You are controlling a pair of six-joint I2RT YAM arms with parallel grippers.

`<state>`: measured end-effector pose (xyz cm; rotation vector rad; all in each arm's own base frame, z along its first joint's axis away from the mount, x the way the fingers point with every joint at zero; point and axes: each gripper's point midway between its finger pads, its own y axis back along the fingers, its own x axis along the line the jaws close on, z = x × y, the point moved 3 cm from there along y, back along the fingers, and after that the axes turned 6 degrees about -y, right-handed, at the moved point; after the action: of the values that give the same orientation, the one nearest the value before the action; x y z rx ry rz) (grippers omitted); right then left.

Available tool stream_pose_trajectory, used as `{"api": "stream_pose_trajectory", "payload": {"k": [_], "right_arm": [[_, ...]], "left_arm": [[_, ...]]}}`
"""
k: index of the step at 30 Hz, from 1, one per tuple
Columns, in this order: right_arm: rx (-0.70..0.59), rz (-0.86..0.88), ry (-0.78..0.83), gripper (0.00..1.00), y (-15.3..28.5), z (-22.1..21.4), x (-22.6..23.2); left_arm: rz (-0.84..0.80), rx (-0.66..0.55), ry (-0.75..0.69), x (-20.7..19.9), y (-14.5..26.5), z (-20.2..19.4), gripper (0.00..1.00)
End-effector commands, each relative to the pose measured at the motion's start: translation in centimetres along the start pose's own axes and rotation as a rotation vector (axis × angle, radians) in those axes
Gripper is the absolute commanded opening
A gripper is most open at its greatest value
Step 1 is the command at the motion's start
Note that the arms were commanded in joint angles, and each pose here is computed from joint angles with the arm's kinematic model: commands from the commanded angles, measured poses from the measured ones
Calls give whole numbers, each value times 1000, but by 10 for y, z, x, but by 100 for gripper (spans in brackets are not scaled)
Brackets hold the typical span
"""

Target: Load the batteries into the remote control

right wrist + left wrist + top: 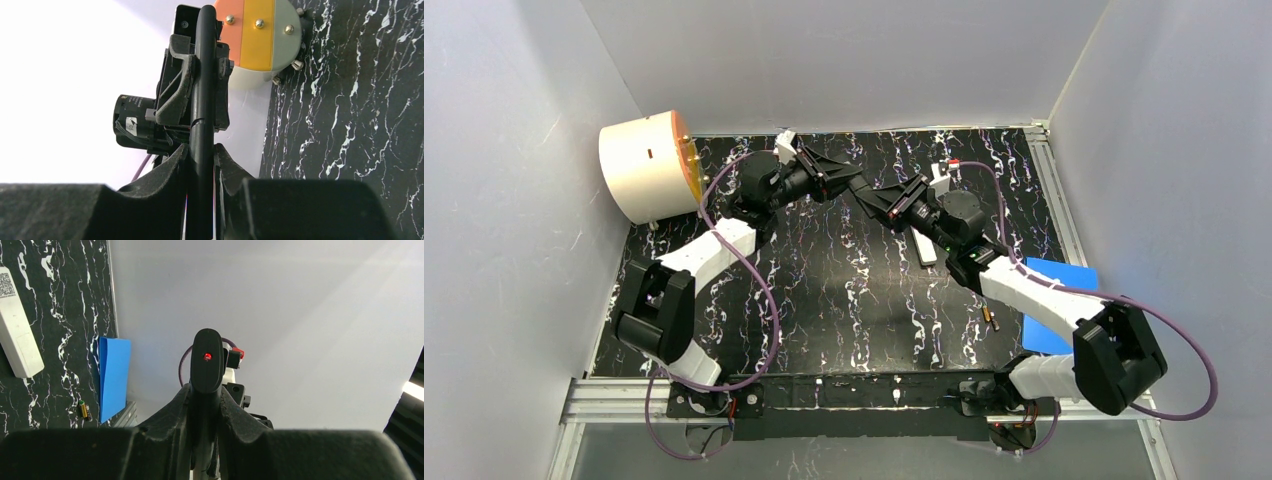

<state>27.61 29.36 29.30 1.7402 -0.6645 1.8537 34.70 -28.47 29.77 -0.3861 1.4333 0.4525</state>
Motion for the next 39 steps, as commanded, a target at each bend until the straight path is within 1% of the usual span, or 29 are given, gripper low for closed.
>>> {"api": "stream_pose_trajectory", "payload": {"k": [1,4,7,12,21,25,29,30,32,34,35,36,37,39], "right_arm": [[11,10,34,18,-12,2,2],[25,37,21,18,-14,2,5],[22,70,6,23,-17,3,12],[-36,44,-14,27,-23,12,5],[-55,38,61,32,-45,20,9],[-47,34,86,33,-49,20,13],[-51,38,89,36,-42,20,14],[-54,39,89,38,-39,20,14],[-44,56,99,46,-33,18,20],[-22,86,145,50,-27,14,30],[-9,109,184,54,-22,12,36],[7,132,212,62,-17,10,44],[38,155,242,75,-13,6,51],[80,154,285,87,-7,4,58]], "left_arm": [[-149,158,-86,-54,21,-43,0],[-154,174,-97,-55,24,-46,0],[-146,175,-94,-50,27,-49,0],[-136,173,-72,-47,29,-50,0],[-132,183,-10,-50,33,-56,0],[-133,193,-12,-50,32,-57,0],[-140,153,-42,-52,36,-47,0],[-140,140,-49,-51,37,-44,0],[-142,121,-66,-52,37,-37,0],[-135,115,-79,-48,37,-31,0],[-132,113,-86,-47,37,-28,0],[-128,114,-95,-44,37,-26,0],[-123,115,-101,-43,37,-24,0],[-120,120,-118,-40,38,-23,0]]}}
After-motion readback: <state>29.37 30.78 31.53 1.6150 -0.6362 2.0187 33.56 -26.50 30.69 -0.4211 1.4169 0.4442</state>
